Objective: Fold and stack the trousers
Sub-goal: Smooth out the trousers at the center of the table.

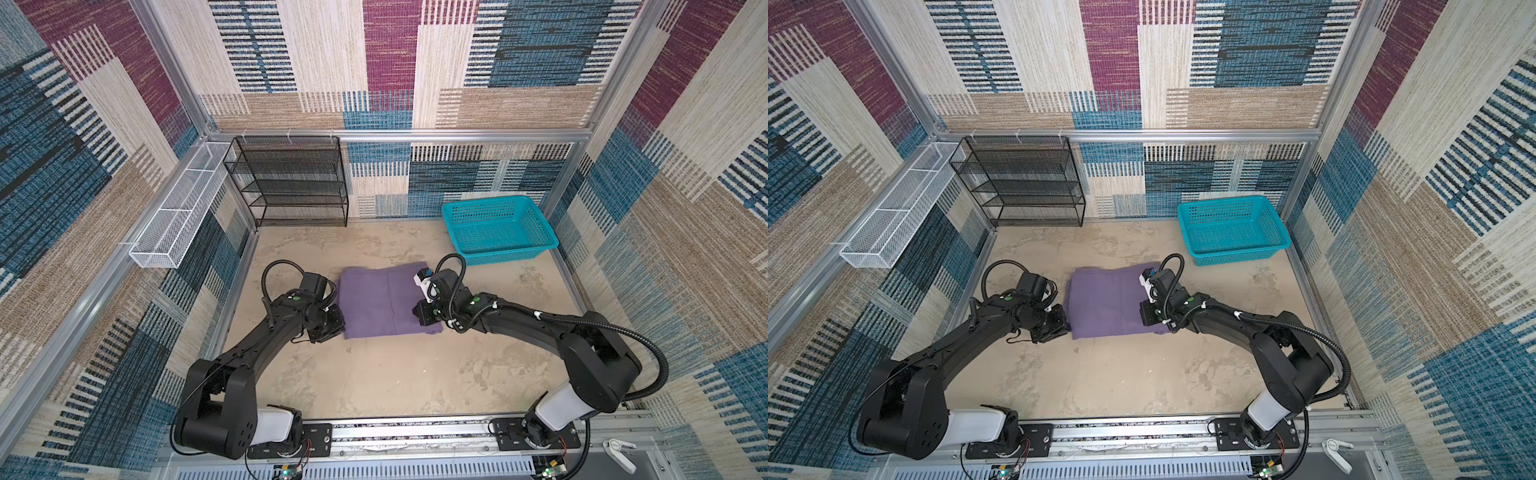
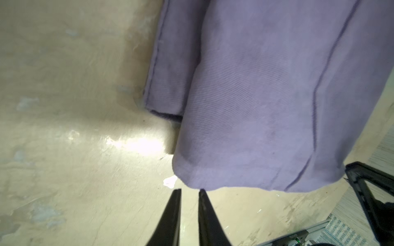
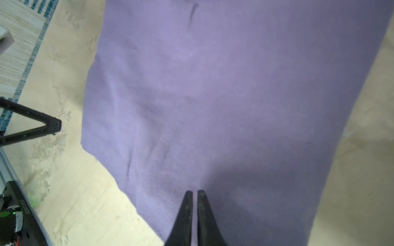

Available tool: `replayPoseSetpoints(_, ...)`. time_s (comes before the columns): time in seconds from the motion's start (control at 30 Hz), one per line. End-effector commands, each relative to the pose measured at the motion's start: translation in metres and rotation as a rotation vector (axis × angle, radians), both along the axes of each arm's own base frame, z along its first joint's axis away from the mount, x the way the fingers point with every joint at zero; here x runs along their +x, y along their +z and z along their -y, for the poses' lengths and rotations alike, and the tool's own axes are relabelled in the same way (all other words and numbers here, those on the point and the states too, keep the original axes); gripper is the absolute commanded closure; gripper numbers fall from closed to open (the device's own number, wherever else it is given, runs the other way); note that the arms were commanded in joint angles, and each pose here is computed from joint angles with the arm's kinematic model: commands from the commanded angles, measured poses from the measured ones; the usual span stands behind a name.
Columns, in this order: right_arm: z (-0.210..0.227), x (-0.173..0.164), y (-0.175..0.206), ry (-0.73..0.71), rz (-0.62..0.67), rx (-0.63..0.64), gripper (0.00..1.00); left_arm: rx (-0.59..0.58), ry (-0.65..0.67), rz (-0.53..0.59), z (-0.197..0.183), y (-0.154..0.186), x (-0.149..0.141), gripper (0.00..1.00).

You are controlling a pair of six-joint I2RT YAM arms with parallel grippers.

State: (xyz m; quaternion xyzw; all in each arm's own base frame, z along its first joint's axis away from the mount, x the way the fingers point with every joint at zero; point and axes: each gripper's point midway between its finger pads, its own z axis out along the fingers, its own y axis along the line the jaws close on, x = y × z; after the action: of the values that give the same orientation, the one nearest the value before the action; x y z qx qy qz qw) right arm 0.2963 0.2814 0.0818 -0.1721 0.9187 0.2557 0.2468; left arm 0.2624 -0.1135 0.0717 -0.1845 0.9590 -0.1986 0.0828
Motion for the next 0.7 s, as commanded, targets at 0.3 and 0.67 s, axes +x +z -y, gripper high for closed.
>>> replayPoseSetpoints(0.3,0.013,-0.021,-0.068,-0.071,-0.149,0.047,0.93,-0.091,-0.028,0.063,0.033,0.016,0.02,0.66)
replayPoseSetpoints(0.67,0.004,-0.013,-0.031,-0.052,-0.093,0.1,0.93,-0.065,-0.088,0.025,0.066,-0.007,0.039,0.8)
